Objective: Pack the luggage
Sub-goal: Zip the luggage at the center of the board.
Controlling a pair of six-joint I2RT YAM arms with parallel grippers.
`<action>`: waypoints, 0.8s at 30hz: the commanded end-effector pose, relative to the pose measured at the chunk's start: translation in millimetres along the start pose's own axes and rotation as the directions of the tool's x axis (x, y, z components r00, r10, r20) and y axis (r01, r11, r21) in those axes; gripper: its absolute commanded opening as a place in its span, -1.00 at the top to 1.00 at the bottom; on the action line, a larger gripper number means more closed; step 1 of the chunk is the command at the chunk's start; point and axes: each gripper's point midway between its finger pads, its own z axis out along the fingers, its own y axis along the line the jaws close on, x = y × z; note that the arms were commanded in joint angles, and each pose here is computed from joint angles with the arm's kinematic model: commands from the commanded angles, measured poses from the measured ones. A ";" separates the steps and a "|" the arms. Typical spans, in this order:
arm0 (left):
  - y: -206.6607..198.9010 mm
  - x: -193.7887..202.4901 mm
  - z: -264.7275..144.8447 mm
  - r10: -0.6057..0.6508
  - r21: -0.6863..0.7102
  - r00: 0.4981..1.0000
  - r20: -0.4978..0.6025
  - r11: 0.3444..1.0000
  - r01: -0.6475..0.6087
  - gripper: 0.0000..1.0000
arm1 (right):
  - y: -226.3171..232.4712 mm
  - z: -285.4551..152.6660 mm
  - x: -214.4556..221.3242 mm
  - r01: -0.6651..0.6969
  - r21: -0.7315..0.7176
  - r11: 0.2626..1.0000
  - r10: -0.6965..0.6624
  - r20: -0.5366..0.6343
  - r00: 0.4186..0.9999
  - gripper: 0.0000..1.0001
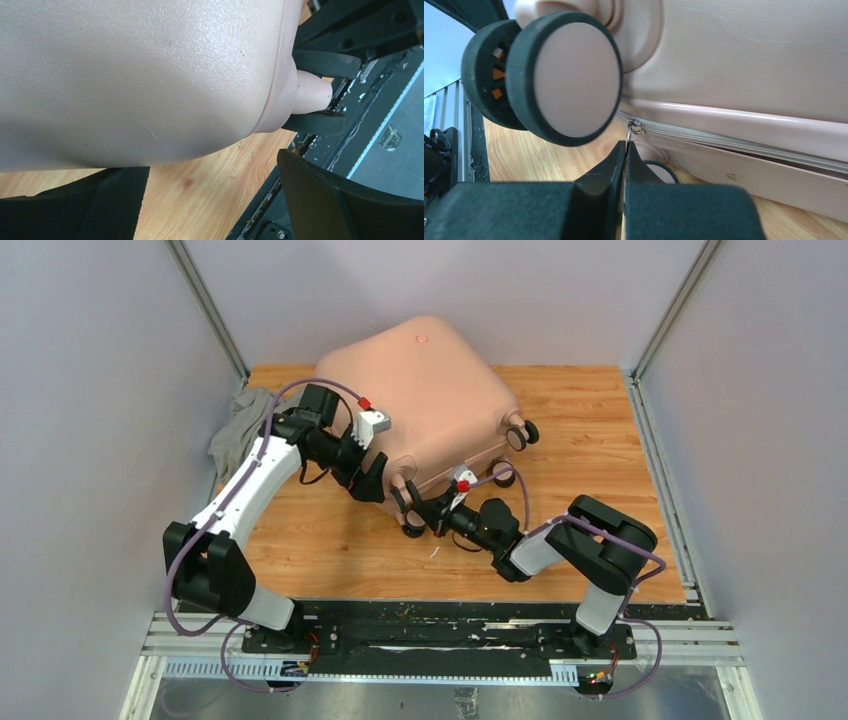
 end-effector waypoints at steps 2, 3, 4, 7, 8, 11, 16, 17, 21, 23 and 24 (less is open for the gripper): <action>-19.4 -78.3 9.5 0.196 0.085 0.952 0.235 0.972 -0.221 -0.97 | 59.0 13.6 -15.9 0.007 -0.149 0.989 0.007 0.091 0.996 1.00; -20.0 -80.7 11.3 0.194 0.090 0.952 0.238 0.971 -0.221 -0.97 | 61.3 14.3 -15.0 0.009 -0.138 0.990 0.004 0.095 0.995 1.00; -20.7 -82.5 14.7 0.193 0.097 0.952 0.237 0.970 -0.221 -0.97 | 63.8 15.7 -15.3 0.019 -0.126 0.992 -0.006 0.102 0.995 1.00; -23.8 -87.9 23.3 0.194 0.119 0.953 0.233 0.967 -0.226 -0.96 | 73.7 17.7 -18.7 0.062 -0.079 0.995 -0.051 0.127 0.991 1.00; -26.0 -89.4 26.2 0.194 0.128 0.954 0.230 0.966 -0.227 -0.96 | 72.2 18.5 -20.0 0.084 -0.035 0.996 -0.079 0.133 0.988 1.00; -30.1 -97.1 31.2 0.192 0.148 0.953 0.234 0.962 -0.230 -0.96 | 71.3 19.4 -16.9 0.128 0.037 0.991 -0.132 0.122 0.984 1.00; -38.7 -112.6 40.2 0.180 0.187 0.953 0.244 0.956 -0.228 -0.96 | 77.2 22.7 -9.0 0.159 0.067 0.985 -0.166 0.113 0.980 1.00; -40.9 -115.1 42.7 0.180 0.194 0.953 0.243 0.954 -0.230 -0.96 | 79.9 24.4 -7.3 0.172 0.062 0.983 -0.177 0.110 0.978 1.00; -50.2 -122.5 51.3 0.189 0.214 0.952 0.239 0.946 -0.242 -0.95 | 84.4 31.3 -5.8 0.197 0.069 0.978 -0.203 0.098 0.974 1.00; -53.8 -125.1 55.0 0.177 0.230 0.954 0.242 0.945 -0.233 -0.95 | 83.6 33.0 -5.3 0.208 0.097 0.973 -0.217 0.098 0.971 1.00; -55.8 -126.0 56.6 0.171 0.238 0.955 0.242 0.944 -0.229 -0.94 | 83.7 34.5 -5.4 0.209 0.107 0.972 -0.219 0.100 0.970 1.00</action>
